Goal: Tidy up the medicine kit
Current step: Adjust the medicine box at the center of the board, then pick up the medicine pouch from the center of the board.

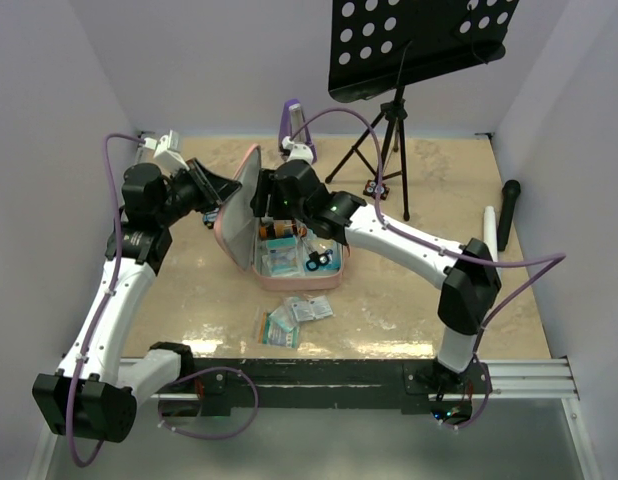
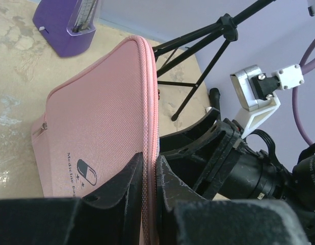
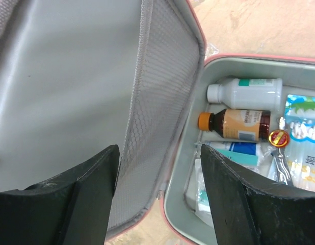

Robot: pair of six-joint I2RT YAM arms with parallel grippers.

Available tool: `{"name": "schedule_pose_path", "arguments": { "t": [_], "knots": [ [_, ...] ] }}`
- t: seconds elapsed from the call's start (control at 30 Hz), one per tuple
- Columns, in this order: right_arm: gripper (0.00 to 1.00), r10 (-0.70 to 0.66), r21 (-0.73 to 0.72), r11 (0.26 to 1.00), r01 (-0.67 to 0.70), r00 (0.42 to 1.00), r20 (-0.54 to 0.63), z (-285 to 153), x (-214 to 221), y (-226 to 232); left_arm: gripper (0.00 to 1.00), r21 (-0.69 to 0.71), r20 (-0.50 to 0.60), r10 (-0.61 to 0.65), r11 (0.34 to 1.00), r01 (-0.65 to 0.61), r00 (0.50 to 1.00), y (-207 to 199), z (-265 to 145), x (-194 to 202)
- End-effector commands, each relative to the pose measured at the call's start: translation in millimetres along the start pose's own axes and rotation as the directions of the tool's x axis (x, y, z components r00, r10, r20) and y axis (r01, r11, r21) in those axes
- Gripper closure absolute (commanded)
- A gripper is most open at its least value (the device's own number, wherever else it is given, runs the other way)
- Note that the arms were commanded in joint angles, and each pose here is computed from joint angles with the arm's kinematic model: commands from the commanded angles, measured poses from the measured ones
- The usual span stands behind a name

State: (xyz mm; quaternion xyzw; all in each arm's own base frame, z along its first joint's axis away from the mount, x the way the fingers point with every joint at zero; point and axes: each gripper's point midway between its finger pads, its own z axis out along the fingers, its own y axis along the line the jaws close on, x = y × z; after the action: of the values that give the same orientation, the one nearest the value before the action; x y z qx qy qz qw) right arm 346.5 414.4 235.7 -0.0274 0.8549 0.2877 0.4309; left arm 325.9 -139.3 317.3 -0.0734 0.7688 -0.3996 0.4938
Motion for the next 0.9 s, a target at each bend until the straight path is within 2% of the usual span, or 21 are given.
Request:
{"name": "schedule_pose_path", "arguments": {
  "t": [0.0,0.17,0.27,0.33,0.43,0.53,0.6,0.73,0.87],
  "knots": [
    [0.32,0.001,-0.006,1.000,0.000,0.994,0.108,-34.3,-39.2,2.5,1.00,0.066,0.060,0.042,0.997,-0.046,0.997,-20.2,-5.3,-13.3],
    [0.31,-0.014,-0.032,0.999,0.021,0.976,0.217,-82.6,-72.9,2.7,1.00,0.046,0.051,0.036,0.998,-0.039,0.998,-13.0,-2.8,-9.2],
    [0.31,-0.071,-0.066,0.994,0.088,0.973,0.220,-110.9,-60.9,-2.2,1.00,0.038,0.050,0.033,0.999,-0.035,0.998,-9.8,-2.5,-7.1],
    [0.33,-0.133,-0.126,0.979,0.160,0.972,0.196,-127.0,-34.7,0.3,1.00,0.034,0.052,0.033,0.999,-0.035,0.998,-8.5,-1.9,-7.2],
    [0.40,-0.242,-0.173,0.951,0.257,0.965,0.102,-140.3,32.3,-6.2,1.00,0.033,0.056,0.034,0.999,-0.036,0.998,-8.9,-1.6,-8.6],
    [0.44,-0.304,-0.176,0.939,0.296,0.952,-0.020,-150.8,110.0,-17.1,1.00,0.031,0.061,0.034,0.999,-0.036,0.998,-9.7,-2.6,-10.0],
    [0.44,-0.312,-0.174,0.939,0.296,0.948,-0.070,-158.8,145.4,-24.0,1.00,0.030,0.064,0.037,0.999,-0.039,0.997,-10.4,-4.3,-10.6],
    [0.44,-0.322,-0.169,0.939,0.300,0.939,-0.119,-163.2,184.3,-33.7,1.00,0.012,0.064,0.038,0.999,-0.039,0.997,-5.8,-4.9,-8.3],
    [0.41,-0.357,-0.123,0.933,0.340,0.920,-0.165,-147.0,211.0,-41.8,1.00,0.007,0.047,0.029,1.000,-0.030,0.998,-0.7,-3.4,-1.4]
  ]
}}
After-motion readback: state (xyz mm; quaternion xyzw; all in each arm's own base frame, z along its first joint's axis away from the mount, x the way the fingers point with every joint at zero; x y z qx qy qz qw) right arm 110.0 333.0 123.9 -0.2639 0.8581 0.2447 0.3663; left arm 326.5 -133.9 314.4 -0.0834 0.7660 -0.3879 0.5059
